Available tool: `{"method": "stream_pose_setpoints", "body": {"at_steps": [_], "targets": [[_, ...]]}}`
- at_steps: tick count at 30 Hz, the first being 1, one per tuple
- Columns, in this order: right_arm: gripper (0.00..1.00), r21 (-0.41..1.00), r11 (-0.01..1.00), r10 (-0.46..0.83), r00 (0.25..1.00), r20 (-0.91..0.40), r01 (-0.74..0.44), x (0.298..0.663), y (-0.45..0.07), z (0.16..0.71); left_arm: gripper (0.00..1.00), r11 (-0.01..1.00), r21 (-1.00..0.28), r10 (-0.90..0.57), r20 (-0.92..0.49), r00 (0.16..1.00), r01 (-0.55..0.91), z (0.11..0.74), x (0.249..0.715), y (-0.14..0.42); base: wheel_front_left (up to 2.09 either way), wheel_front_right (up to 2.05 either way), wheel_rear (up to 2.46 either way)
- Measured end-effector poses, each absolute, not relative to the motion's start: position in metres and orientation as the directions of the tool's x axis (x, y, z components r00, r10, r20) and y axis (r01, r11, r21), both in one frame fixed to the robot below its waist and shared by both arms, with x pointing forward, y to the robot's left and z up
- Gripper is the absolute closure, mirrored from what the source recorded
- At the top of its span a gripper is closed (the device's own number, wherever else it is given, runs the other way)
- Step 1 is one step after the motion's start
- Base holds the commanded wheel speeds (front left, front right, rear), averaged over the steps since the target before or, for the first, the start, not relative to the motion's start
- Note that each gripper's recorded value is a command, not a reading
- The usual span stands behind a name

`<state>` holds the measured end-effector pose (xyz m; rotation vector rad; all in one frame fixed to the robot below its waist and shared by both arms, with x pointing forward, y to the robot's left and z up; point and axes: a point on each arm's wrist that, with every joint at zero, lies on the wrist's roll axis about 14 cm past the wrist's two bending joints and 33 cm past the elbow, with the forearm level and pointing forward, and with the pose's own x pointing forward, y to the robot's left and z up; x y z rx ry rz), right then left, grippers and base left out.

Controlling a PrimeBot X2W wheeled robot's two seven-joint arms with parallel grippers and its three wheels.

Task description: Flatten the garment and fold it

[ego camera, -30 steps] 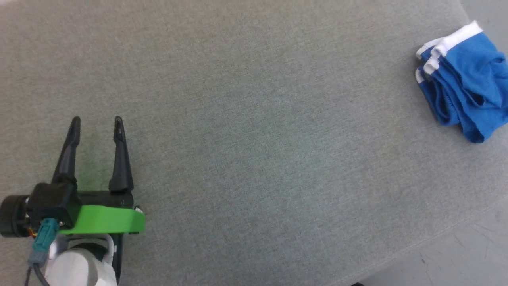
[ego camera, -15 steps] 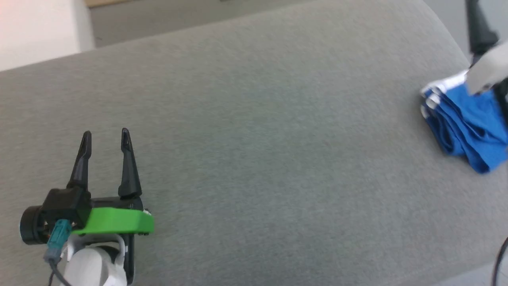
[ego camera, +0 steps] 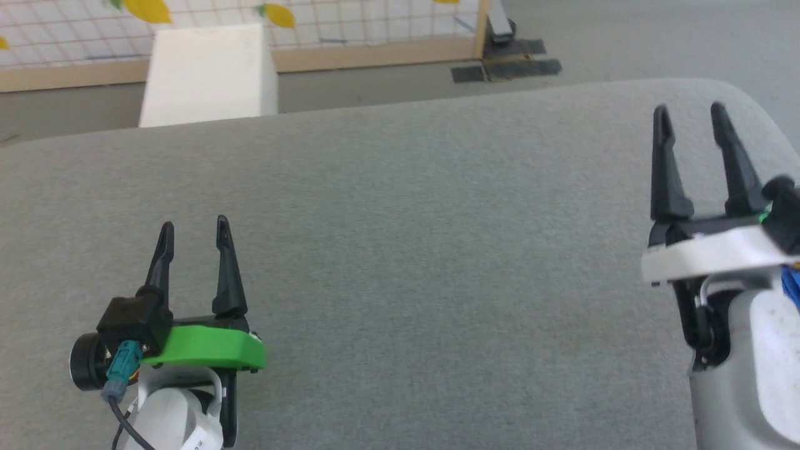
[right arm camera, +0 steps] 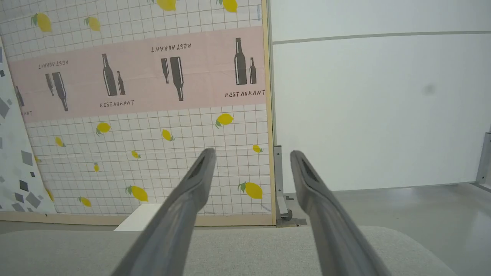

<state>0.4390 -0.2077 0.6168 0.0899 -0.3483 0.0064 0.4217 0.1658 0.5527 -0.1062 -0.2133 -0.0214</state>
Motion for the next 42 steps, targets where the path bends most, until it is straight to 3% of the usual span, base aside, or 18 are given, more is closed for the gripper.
{"method": "stream_pose_setpoints", "body": {"at_steps": [7, 18, 36, 42], "targets": [[0.00, 0.148, 0.984, 0.060, 0.959, 0.276, -0.104, 0.429, -0.175, 0.581, 0.00, 0.991, -0.129, 0.072, 0.220, 0.973, -0.044, 0.559, 0.401, 0.190, 0.00, 0.00, 0.00], [0.00, 0.164, 0.979, 0.086, 0.977, 0.196, -0.119, 0.409, -0.165, 0.546, 0.00, 0.984, -0.143, 0.131, 0.199, 0.971, -0.103, 0.553, 0.385, 0.206, 0.00, 0.00, 0.00], [0.00, 0.161, 0.978, 0.121, 0.989, 0.080, -0.132, 0.388, -0.155, 0.507, 0.00, 0.990, -0.116, 0.083, 0.036, 0.996, -0.078, 0.501, 0.376, 0.193, 0.00, 0.00, 0.00], [0.00, 0.162, 0.978, 0.123, 0.991, 0.057, -0.131, 0.385, -0.155, 0.503, 0.00, 0.991, -0.112, 0.077, 0.039, 0.996, -0.072, 0.502, 0.377, 0.193, 0.00, 0.00, 0.00]]}}
